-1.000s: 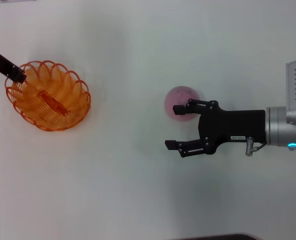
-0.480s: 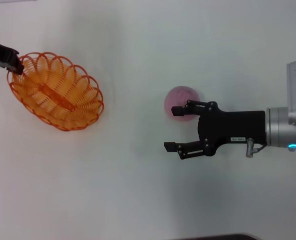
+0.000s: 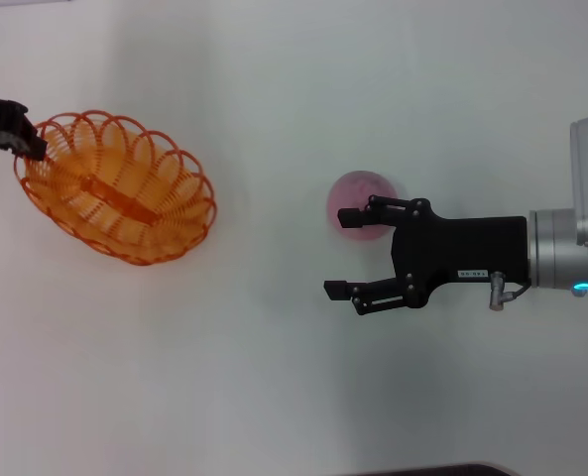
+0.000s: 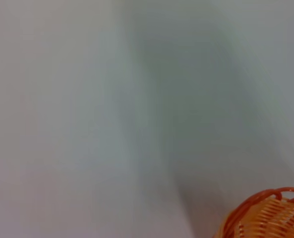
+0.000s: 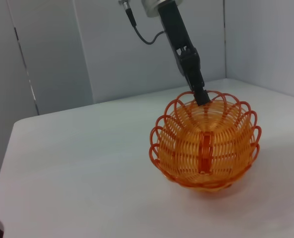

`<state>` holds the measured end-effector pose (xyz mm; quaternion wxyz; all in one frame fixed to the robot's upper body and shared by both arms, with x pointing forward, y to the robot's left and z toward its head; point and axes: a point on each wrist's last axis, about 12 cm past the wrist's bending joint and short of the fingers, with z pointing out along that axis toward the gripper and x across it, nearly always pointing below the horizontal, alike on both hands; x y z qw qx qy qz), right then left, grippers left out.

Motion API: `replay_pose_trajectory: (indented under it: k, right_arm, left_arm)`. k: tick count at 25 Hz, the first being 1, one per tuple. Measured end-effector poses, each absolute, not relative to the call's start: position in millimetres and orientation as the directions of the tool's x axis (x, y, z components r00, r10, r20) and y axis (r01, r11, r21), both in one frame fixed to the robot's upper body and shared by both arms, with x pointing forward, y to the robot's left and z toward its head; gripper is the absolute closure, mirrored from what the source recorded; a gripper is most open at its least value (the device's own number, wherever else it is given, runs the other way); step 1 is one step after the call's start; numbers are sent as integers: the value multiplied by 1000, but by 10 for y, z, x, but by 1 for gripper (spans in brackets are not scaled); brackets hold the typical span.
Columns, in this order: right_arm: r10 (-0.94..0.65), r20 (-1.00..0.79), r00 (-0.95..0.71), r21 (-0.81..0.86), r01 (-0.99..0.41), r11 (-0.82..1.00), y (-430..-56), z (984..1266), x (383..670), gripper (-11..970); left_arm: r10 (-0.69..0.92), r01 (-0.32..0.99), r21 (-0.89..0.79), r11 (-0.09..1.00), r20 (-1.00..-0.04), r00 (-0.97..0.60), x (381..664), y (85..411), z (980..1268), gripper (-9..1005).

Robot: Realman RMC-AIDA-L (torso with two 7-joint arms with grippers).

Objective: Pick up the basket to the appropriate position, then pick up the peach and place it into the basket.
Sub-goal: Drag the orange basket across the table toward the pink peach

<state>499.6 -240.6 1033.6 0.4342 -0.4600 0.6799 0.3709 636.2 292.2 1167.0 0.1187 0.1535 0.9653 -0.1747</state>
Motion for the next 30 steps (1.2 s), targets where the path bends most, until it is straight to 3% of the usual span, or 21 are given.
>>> replay_pose_trajectory:
  k: [15, 30]
  right_arm:
    - [-297, -931, -210, 113, -944, 310, -2437, 10323, 4966, 12]
    - [-292, -931, -218, 119, -939, 321, -2438, 10322, 4975, 12]
  left_arm:
    - [7, 152, -587, 795, -241, -970, 5926, 3087, 11294, 935]
    - [-168, 39, -669, 742, -242, -955, 5527, 3114, 10901, 934]
